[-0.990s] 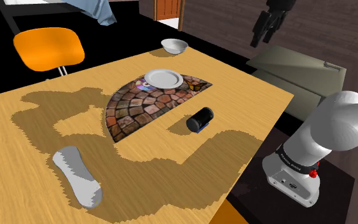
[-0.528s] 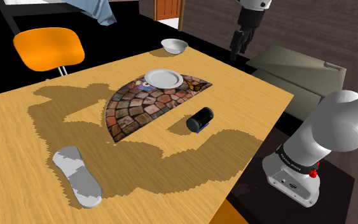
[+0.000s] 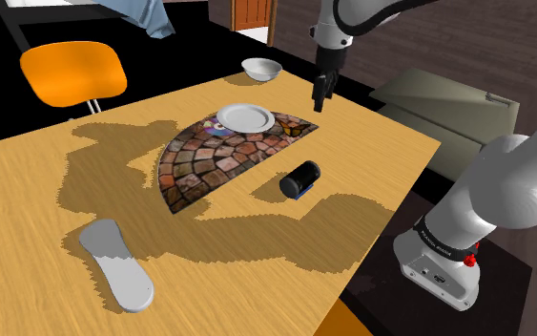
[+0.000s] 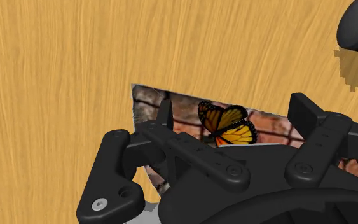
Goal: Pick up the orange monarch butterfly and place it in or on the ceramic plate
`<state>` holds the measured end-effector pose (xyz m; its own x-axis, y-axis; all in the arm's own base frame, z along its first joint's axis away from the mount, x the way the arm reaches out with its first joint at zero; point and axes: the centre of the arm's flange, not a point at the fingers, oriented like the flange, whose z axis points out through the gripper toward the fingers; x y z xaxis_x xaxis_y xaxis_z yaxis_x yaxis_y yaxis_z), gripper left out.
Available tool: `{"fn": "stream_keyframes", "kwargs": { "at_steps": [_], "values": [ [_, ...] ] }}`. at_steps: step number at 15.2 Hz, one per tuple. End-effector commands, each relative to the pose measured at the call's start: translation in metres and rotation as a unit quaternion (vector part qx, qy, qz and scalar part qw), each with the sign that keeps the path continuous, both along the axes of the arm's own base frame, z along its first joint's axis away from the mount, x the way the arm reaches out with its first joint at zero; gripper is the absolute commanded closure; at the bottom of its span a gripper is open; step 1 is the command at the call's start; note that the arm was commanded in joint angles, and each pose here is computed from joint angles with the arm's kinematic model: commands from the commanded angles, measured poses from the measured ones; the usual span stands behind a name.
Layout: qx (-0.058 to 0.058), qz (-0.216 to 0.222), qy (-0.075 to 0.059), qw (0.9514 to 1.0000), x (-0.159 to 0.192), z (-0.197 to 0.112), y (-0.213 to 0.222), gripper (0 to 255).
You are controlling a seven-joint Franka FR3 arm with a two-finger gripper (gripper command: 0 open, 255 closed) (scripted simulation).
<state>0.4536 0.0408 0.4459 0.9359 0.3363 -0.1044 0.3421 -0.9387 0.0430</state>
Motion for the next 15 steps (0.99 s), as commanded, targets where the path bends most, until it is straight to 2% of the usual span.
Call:
{"fn": "stream_keyframes", "kwargs": {
  "at_steps": [1, 7, 15],
  "values": [
    [-0.005, 0.024, 0.009, 0.9997, 0.019, -0.019, 0.009, 0],
    [-0.021, 0.094, 0.037, 0.9946, 0.064, -0.085, 0.041, 0],
    [-0.022, 0.098, 0.039, 0.9942, 0.061, -0.129, 0.037, 0]
  ]
}}
